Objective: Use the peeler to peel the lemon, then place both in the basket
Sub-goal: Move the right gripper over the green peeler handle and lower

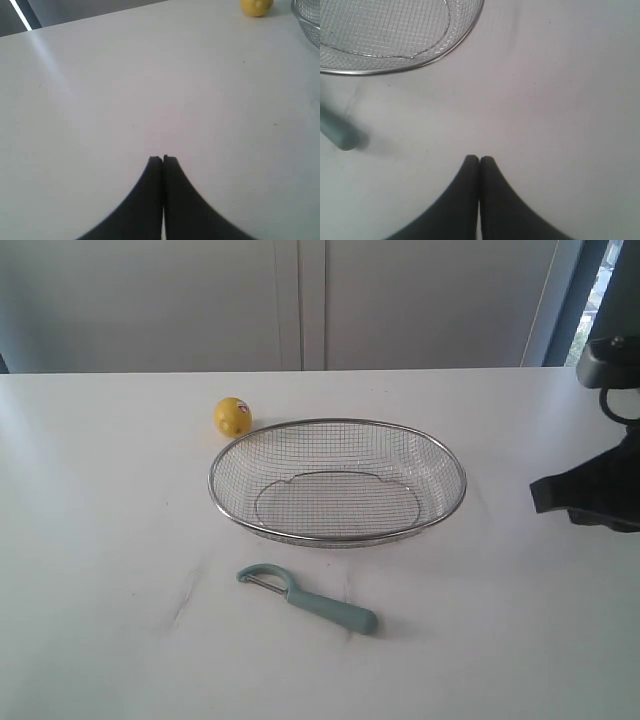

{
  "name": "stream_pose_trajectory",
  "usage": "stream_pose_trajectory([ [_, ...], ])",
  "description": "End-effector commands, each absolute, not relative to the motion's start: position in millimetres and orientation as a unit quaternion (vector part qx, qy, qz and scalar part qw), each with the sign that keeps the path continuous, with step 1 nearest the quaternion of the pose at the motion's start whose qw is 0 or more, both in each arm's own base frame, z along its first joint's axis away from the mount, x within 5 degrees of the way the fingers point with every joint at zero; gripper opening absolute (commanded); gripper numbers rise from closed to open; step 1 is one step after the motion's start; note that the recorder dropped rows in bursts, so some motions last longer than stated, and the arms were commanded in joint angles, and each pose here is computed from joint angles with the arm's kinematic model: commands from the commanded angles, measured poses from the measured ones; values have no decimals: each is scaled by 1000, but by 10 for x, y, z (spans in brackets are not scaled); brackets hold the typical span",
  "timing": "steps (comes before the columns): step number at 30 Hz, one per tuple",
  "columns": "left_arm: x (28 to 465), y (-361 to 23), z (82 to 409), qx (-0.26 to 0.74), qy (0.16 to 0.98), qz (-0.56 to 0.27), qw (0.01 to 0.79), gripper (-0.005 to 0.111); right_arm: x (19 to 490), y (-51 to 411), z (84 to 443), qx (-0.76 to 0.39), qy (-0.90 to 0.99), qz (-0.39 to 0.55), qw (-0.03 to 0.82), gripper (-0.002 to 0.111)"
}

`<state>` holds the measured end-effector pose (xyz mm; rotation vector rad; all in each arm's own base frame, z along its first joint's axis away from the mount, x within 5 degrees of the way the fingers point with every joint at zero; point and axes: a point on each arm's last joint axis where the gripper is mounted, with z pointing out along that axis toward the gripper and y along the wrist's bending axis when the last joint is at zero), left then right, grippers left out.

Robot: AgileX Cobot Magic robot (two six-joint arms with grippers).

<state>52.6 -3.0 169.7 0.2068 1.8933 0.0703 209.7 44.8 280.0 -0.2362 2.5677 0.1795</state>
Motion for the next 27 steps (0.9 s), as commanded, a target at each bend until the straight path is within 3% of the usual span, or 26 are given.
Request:
stream_pose_trajectory([
  [1,525,-31,1689,86,810,28,580,0,2229,559,2859,-120,956,91,252,0],
  [15,525,-31,1689,86,810,28,580,0,2672,1752,2776,-294,931,119,180,0],
  [27,525,-31,1689,86,810,28,580,0,2551,2342,2298,-497,853,95,124,0],
])
